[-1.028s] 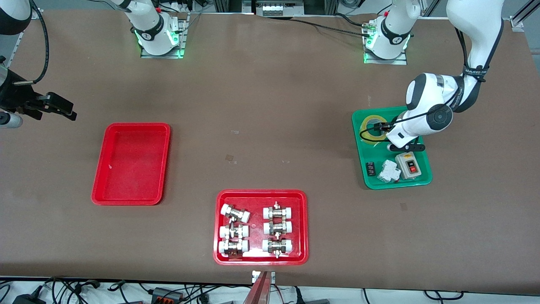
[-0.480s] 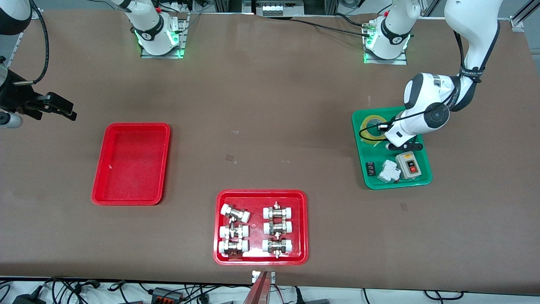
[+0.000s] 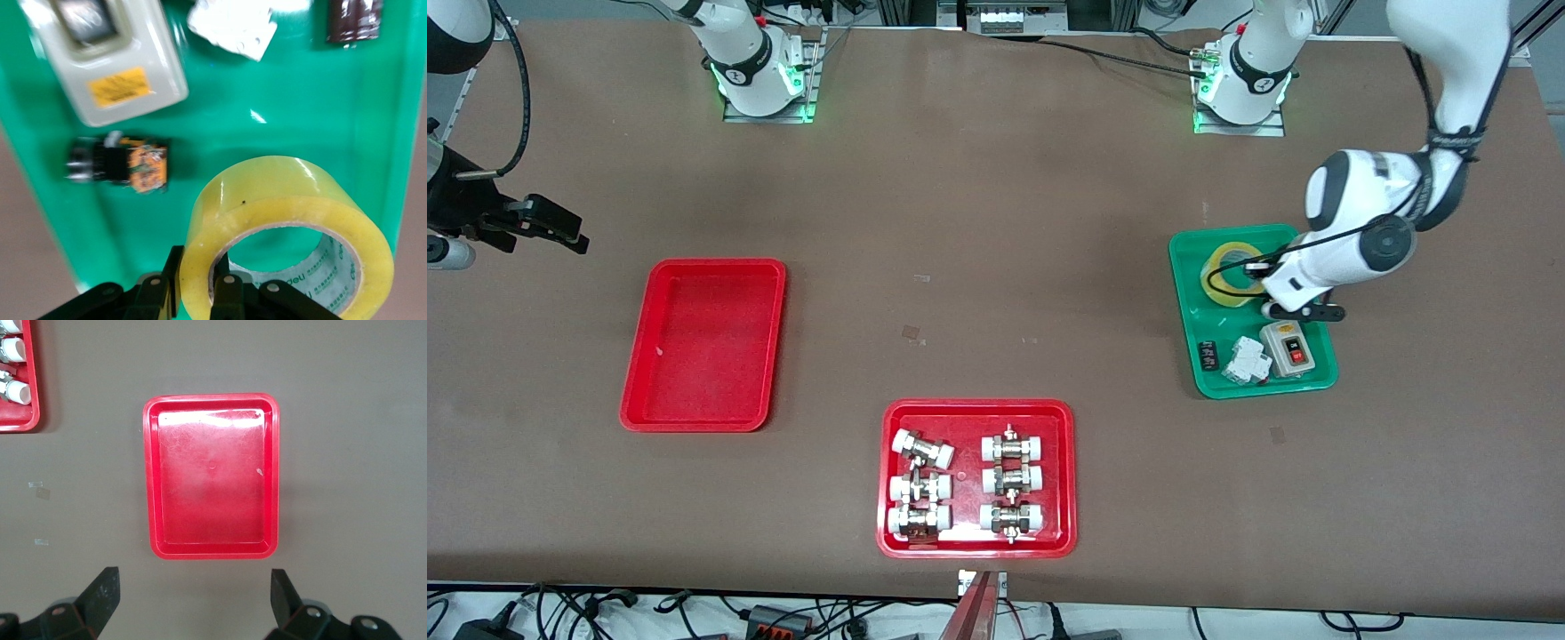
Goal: Left arm passes tape to right arm into tray
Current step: 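Close the left gripper on the rim of the yellow tape roll, then lift the tape with the left gripper while the right gripper approaches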
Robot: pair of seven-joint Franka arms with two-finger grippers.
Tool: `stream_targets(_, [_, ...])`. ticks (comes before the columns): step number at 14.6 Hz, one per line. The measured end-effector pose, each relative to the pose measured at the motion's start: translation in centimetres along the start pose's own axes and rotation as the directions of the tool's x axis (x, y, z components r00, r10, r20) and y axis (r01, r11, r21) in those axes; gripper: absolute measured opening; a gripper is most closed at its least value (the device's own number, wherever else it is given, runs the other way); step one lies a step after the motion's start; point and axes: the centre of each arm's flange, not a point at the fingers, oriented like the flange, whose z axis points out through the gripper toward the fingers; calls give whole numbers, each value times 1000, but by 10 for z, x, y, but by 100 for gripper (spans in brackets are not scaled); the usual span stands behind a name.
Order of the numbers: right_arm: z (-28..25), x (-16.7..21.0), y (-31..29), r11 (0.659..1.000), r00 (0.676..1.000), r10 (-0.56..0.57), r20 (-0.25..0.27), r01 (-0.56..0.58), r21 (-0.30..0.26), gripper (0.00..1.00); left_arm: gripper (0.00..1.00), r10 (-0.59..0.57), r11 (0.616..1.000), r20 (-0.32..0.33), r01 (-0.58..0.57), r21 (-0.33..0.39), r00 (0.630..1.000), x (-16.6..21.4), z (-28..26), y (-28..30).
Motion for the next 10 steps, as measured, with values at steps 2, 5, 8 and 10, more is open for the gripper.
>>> stream_targets(2, [0, -1, -2, 1000, 1000, -3, 7, 3, 0, 100, 22, 76, 997, -7, -76, 9, 997, -5, -55, -2])
stream_targets(5, [0, -5, -6, 1000, 999, -11, 32, 11, 1, 100, 22, 188, 982, -67, -189, -8, 980, -9, -163, 31])
stream_targets(8, [1, -3, -8, 1000, 999, -15, 34, 14, 3, 100, 22, 214, 957, -58, -221, -189, 975, -33, -256, 56])
stream_targets(10, [13, 1, -21, 999, 998, -41, 57, 41, 9, 100, 22, 239, 936, -89, -254, -245, 967, -48, -302, 58])
